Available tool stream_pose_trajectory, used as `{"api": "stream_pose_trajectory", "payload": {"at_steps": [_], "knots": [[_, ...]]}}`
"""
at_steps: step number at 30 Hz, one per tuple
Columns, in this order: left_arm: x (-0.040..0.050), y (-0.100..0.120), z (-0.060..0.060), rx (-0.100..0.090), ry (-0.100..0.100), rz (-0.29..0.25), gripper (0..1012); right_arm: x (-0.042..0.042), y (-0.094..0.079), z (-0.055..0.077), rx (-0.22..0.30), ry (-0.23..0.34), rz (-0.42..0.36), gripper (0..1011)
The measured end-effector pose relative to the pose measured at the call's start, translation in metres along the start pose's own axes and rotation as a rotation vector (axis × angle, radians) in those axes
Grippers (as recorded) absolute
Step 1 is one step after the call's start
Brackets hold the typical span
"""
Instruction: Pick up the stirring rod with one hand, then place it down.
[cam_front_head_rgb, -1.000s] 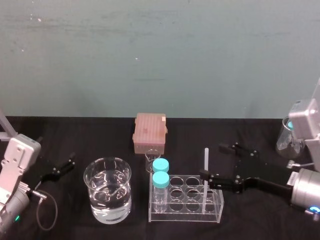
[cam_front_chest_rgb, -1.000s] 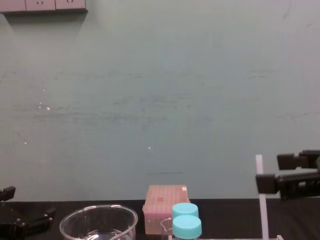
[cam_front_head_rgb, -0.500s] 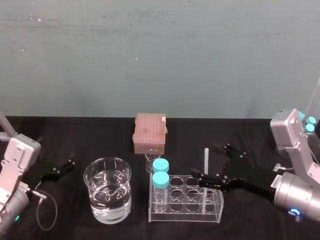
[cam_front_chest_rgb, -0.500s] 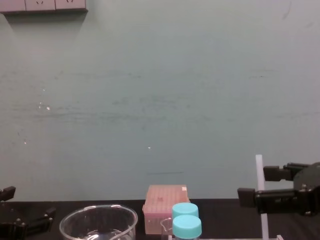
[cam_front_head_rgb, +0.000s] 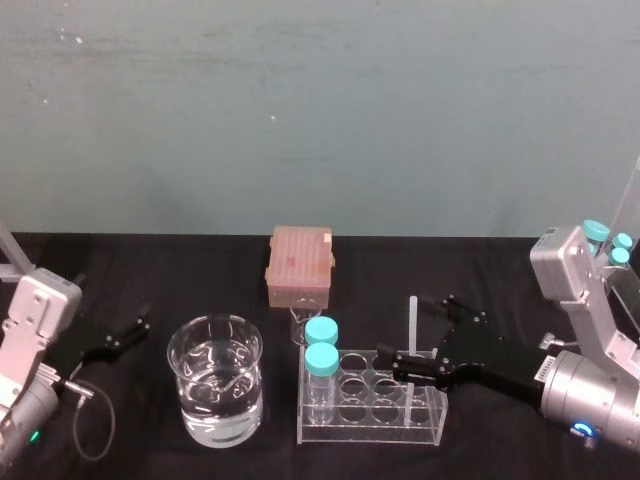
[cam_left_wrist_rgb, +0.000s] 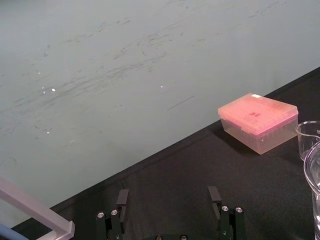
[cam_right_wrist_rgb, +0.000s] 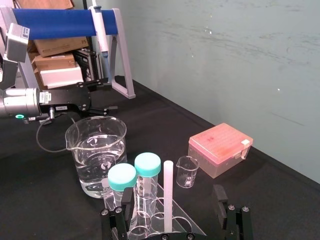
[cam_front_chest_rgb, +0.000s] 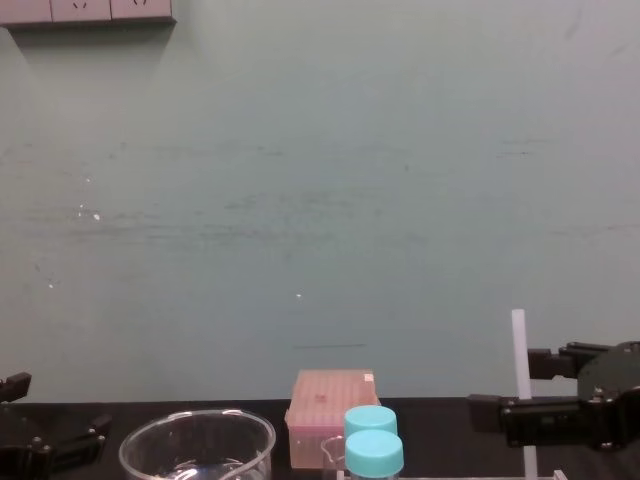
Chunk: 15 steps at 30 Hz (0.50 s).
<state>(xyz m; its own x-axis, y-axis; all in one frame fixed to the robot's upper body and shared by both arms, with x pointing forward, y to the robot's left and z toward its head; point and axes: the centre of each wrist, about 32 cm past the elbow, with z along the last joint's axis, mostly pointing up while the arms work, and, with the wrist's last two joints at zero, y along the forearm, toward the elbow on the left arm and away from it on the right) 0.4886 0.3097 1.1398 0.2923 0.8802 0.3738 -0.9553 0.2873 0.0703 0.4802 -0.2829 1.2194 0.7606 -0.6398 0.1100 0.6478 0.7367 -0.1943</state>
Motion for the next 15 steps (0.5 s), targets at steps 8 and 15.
{"api": "stream_pose_trajectory", "payload": {"at_steps": [8, 15], "knots": [[0.0, 0.0, 0.0, 0.0, 0.0, 0.0, 1005, -0.0005, -0.0008, -0.0019, -0.007, 0.011, -0.005, 1003], [0.0, 0.0, 0.0, 0.0, 0.0, 0.0, 1005, -0.0016, -0.0016, -0.0025, -0.01, 0.025, -0.006, 1003]]}}
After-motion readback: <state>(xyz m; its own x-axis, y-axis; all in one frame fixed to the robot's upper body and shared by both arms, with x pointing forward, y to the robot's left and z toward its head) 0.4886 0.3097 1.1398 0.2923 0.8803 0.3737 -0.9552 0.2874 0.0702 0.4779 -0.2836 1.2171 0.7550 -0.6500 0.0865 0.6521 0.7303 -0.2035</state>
